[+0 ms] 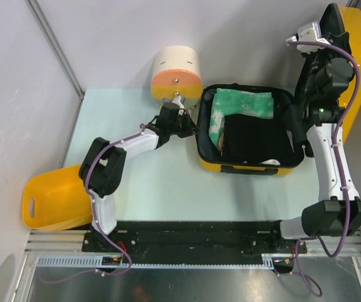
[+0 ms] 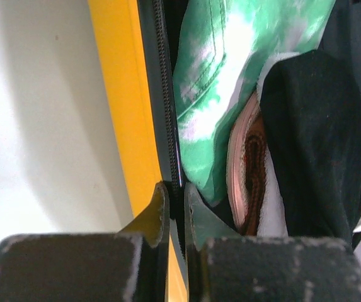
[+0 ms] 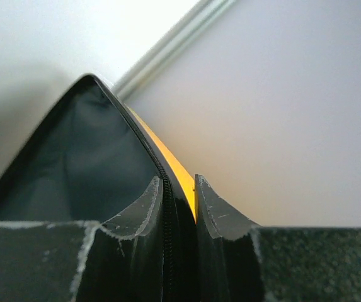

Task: Open, take out, and arrange the luggage

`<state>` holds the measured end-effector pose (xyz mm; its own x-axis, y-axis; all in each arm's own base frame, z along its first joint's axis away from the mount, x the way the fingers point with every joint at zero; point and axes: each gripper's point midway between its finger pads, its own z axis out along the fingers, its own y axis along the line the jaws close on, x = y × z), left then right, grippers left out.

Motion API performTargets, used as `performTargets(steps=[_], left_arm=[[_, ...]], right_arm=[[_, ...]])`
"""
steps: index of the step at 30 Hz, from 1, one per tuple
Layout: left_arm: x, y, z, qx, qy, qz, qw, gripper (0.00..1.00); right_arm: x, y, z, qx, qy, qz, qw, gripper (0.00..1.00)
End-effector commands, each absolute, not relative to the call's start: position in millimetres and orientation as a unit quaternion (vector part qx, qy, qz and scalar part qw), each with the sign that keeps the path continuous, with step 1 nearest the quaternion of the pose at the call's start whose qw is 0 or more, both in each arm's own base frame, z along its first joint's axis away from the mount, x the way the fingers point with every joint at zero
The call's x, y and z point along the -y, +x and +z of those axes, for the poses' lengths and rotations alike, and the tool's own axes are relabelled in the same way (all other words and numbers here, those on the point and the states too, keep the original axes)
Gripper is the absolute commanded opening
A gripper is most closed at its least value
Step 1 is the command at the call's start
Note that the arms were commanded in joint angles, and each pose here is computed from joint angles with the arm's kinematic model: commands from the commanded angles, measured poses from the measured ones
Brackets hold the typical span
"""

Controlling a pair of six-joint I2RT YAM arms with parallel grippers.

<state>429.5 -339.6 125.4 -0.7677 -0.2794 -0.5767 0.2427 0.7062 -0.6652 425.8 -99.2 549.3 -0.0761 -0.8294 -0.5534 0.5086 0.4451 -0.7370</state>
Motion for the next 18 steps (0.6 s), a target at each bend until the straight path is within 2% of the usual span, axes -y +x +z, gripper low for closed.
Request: performTargets(steps=[1,4,10,18], left_arm=[[342.0,401.0,185.8,-0.829,0.025,-0.428,0.359,0.0],[348.4,394.7,182.5,-0.832,0.029,-0.426,0.354,0.0],[366.0,412.3,176.1,-0.834,0.006,-0.426,0.351,0.0],[383.0,435.0,170.6,-0.829,-0.007,-0.435,0.351,0.0]], right_arm=[[40.5,396.0,623.8,-0.392,-0.151,-0.399,0.815,0.0],[62.2,412.4,615.9,-0.397,-0.142,-0.4,0.814,0.0],[110.5,447.9,612.7,-0.382,-0.123,-0.39,0.829,0.0],[118.9,478.1,600.5,-0.405,-0.132,-0.367,0.827,0.0]])
